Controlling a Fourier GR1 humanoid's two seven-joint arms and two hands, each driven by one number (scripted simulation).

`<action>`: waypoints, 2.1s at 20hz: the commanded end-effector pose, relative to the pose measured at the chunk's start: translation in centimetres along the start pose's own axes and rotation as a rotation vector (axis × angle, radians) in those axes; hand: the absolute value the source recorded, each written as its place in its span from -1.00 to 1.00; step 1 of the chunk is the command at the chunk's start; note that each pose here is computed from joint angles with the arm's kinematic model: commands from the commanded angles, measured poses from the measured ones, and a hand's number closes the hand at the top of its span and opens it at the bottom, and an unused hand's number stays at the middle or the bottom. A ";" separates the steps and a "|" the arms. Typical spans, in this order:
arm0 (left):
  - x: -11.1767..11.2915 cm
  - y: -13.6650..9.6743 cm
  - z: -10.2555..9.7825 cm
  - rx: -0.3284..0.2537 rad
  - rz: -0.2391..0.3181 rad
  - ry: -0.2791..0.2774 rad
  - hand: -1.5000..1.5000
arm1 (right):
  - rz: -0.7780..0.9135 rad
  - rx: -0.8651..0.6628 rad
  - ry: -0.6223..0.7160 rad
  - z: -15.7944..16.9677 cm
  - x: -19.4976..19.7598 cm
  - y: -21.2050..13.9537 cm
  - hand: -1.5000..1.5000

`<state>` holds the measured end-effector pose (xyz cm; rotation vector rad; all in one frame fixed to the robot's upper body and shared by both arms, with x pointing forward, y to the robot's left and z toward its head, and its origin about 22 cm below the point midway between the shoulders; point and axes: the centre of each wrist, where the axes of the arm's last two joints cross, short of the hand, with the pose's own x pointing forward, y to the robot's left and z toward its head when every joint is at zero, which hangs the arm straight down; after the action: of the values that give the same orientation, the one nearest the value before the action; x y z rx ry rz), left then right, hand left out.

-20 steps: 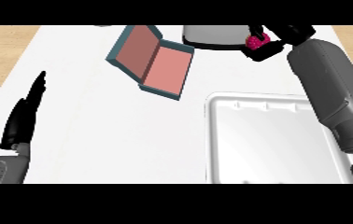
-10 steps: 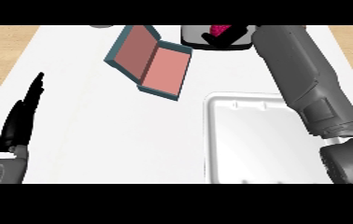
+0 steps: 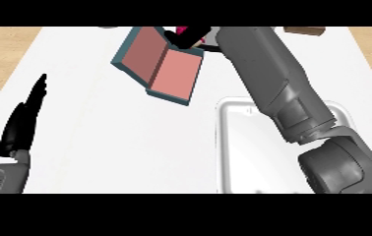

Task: Pick the cupcake from the tray and place it in the cardboard box

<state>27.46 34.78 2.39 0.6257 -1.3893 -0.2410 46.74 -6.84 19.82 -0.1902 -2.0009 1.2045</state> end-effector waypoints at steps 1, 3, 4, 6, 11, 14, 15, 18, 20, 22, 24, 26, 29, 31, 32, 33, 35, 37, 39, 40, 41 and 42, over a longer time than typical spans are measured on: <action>-0.7 -0.3 1.3 -0.009 0.008 -0.002 0.00 | -0.046 0.018 0.053 -0.9 0.9 2.7 1.00; 1.0 0.1 -0.6 -0.029 -0.001 -0.029 0.00 | -0.048 0.029 0.071 -1.4 1.5 2.6 1.00; 1.6 -0.6 -0.8 -0.015 -0.002 -0.046 0.00 | -0.064 0.022 0.062 -2.3 2.7 1.7 1.00; 1.3 -1.3 -0.7 -0.046 0.005 -0.053 0.00 | -0.037 0.015 0.101 -1.9 2.0 2.6 1.00; 1.4 -2.8 -1.0 -0.040 0.016 -0.059 0.00 | 0.013 0.019 0.142 -1.1 0.9 3.7 1.00; 3.1 -2.9 -1.7 -0.080 0.005 -0.079 0.00 | 0.026 -0.014 0.231 -1.2 0.9 3.9 1.00; 3.4 -1.8 -1.6 -0.085 0.003 -0.093 0.00 | -0.013 0.001 0.286 -1.2 0.9 3.9 1.00; 3.9 -3.5 -1.9 -0.076 0.006 -0.102 0.00 | -0.082 0.042 0.339 -0.2 -0.4 4.9 -1.00; 3.7 -2.9 -2.4 -0.072 -0.005 -0.110 0.00 | -0.101 0.049 0.344 -0.4 -0.2 4.8 -1.00; 3.4 -1.9 -2.6 -0.095 -0.010 -0.107 0.00 | -0.123 0.050 0.333 0.4 -1.1 5.6 -1.00; 4.5 -2.8 -3.0 -0.076 -0.001 -0.118 0.00 | -0.141 0.009 0.312 0.9 -1.7 6.0 -1.00; 3.9 -3.7 -2.5 -0.091 0.000 -0.102 0.00 | -0.157 -0.033 0.265 0.4 -1.1 5.4 -1.00; 4.6 -3.4 -2.9 -0.091 0.006 -0.108 0.00 | -0.207 -0.129 0.202 -0.2 -0.4 4.6 -1.00; 3.7 -4.5 -2.2 -0.071 0.005 -0.091 0.00 | -0.271 -0.172 0.176 0.3 -1.0 4.8 -1.00; 2.6 -2.3 -1.9 -0.065 -0.002 -0.085 0.00 | -0.301 -0.225 0.170 -0.3 -0.3 4.0 -1.00; 2.3 -2.2 -2.0 -0.065 0.003 -0.074 0.00 | -0.347 -0.259 0.177 0.6 -1.4 4.8 -1.00; 2.2 -2.6 -2.2 -0.036 -0.010 -0.064 0.00 | -0.406 -0.285 0.168 -0.4 -0.2 3.7 -1.00; 1.9 -2.0 -1.9 -0.052 0.007 -0.065 0.00 | -0.432 -0.323 0.170 0.3 -1.1 3.4 -1.00; 1.0 -2.8 -1.2 -0.045 0.008 -0.052 0.00 | -0.471 -0.291 0.149 0.5 -1.5 1.7 -1.00; 1.6 -2.0 -1.1 -0.040 0.014 -0.049 0.00 | -0.492 -0.341 0.137 1.8 -3.0 0.9 -1.00; 1.2 -2.0 -1.4 -0.038 0.008 -0.056 0.00 | -0.515 -0.333 0.140 1.8 -3.1 0.0 -1.00; 0.7 -1.4 -1.0 -0.031 -0.004 -0.054 0.00 | -0.514 -0.331 0.170 2.4 -3.8 -0.2 -1.00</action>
<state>29.63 32.66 2.53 0.5811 -1.4395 -0.2905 47.11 -7.78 17.02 0.0220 -1.9333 0.5805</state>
